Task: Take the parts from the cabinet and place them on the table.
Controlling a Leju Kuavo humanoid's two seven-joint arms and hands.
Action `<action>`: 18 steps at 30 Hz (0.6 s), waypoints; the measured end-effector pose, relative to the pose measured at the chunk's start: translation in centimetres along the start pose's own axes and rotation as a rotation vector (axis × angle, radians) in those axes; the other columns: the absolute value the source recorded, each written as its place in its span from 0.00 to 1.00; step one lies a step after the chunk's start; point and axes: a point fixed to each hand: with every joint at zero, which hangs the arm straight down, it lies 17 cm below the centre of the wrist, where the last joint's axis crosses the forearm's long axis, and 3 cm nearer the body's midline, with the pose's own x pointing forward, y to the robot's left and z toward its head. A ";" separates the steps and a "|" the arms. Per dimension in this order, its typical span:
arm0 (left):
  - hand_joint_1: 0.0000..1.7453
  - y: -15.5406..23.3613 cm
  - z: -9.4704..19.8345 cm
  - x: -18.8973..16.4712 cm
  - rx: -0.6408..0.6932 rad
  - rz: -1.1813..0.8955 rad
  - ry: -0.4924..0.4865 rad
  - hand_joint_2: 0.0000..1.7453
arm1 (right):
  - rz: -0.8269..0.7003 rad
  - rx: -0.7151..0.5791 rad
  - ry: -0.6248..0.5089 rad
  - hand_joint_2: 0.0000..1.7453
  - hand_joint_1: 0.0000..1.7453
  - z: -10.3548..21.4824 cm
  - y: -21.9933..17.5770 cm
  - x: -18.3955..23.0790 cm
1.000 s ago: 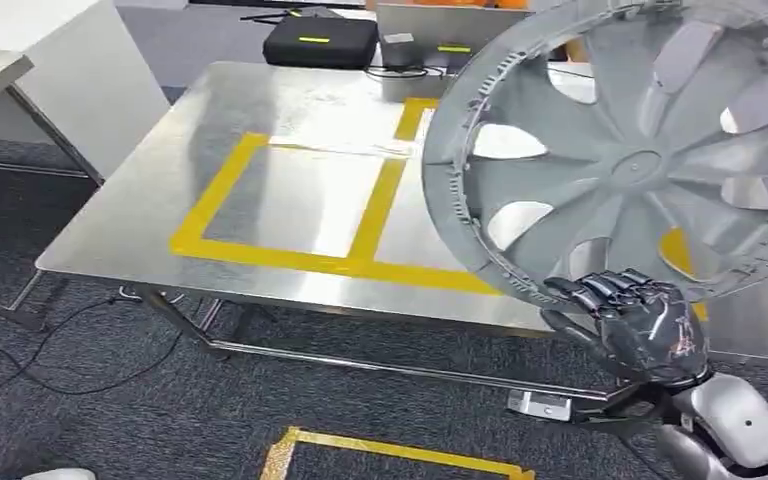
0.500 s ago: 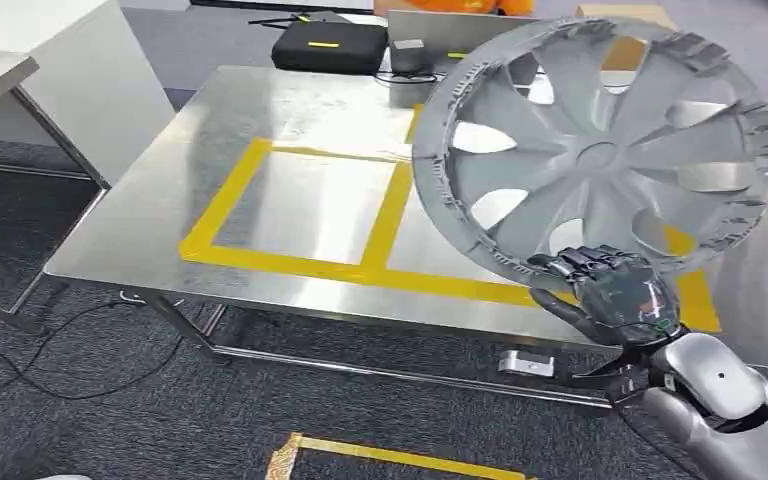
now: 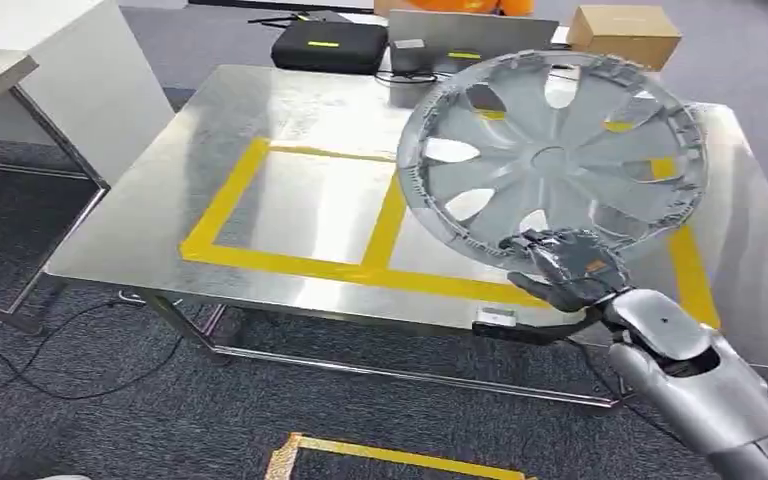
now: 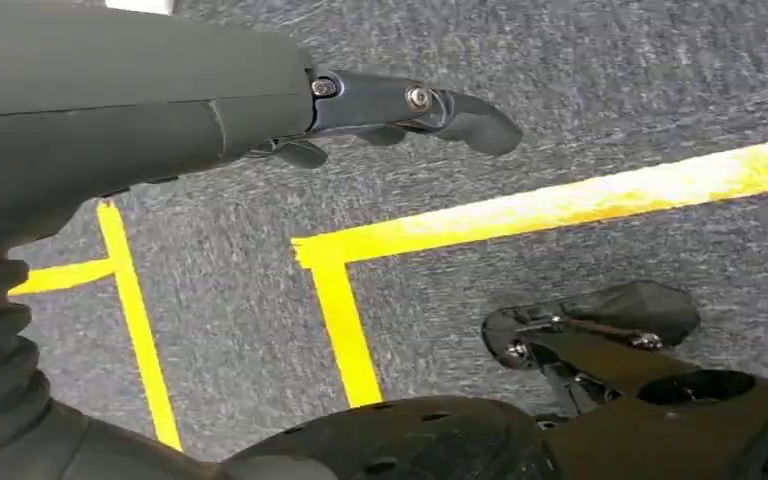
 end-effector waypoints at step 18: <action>0.00 0.4 0.0 0.1 0.014 -0.016 -0.013 1.00 | -0.055 0.244 0.117 0.00 0.00 3.5 11.9 -2.0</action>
